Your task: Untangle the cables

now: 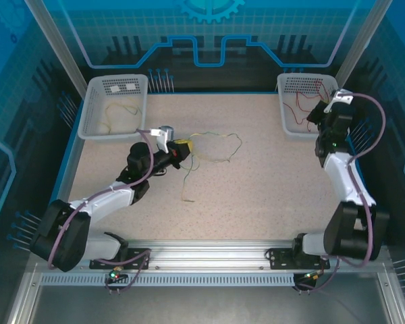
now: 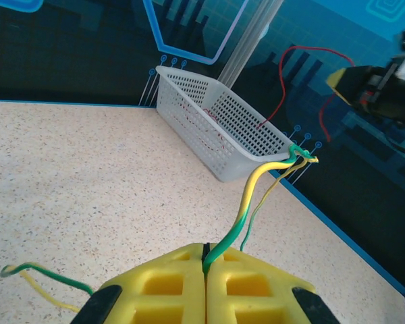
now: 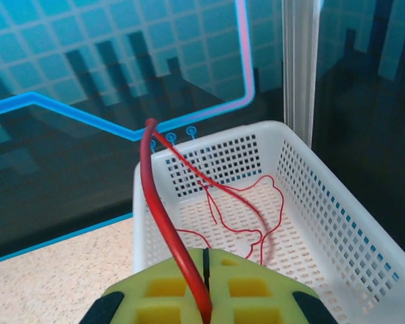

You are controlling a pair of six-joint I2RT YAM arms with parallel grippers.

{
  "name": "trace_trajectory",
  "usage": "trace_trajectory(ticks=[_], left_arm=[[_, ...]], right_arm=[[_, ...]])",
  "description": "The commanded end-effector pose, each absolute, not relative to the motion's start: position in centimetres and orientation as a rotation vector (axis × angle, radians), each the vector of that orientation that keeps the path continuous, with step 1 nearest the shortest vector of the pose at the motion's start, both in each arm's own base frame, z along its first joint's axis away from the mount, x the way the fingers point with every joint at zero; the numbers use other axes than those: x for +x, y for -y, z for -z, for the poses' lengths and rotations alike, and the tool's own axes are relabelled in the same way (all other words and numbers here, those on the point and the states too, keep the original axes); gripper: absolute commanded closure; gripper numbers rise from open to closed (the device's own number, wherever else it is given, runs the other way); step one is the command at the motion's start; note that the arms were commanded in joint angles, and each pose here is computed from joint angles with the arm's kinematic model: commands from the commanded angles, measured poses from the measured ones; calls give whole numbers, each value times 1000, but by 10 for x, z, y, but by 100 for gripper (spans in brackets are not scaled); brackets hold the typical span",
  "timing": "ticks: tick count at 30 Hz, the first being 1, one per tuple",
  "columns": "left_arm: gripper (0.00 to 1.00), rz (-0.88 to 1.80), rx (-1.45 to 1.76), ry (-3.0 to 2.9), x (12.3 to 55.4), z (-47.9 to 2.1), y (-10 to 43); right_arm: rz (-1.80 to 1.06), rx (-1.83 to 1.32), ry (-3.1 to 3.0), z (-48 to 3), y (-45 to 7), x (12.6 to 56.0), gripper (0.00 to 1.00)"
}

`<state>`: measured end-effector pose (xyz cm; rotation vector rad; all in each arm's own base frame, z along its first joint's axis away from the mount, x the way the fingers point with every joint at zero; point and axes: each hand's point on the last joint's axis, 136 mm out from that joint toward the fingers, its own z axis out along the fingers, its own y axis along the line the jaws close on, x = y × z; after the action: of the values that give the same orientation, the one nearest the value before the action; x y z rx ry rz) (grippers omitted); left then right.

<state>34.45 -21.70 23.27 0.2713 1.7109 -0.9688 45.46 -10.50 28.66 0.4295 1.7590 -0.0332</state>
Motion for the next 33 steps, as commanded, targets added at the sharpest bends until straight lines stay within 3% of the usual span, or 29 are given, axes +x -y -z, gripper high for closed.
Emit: trace_trajectory(ticks=[1, 9, 14, 17, 21, 25, 26, 30, 33], left_arm=[[100, 954, 296, -1638, 340, -261, 217], [100, 921, 313, -1629, 333, -268, 216], [100, 913, 300, -1627, 331, -269, 213], [100, 894, 288, -1631, 332, -271, 210], [100, 865, 266, -1659, 336, -270, 207], [100, 823, 179, -1713, 349, -266, 197], [100, 824, 151, -1726, 353, -266, 194], [100, 882, 12, -1753, 373, -276, 179], [100, 862, -160, -1745, 390, -289, 151]], right_arm=[[-22, 470, -1789, -280, 121, 484, 100], [-117, 465, -1949, -226, 135, 557, 100], [-160, 512, -2038, -193, 137, 578, 52], [-129, 545, -2057, -185, 139, 574, 40], [-103, 565, -2043, -203, 134, 555, 38], [37, 520, -1966, -253, 116, 513, 37], [86, 492, -1938, -267, 106, 499, 32], [134, 358, -1826, -307, 53, 450, 31], [79, 265, -1761, -300, 6, 414, 30]])
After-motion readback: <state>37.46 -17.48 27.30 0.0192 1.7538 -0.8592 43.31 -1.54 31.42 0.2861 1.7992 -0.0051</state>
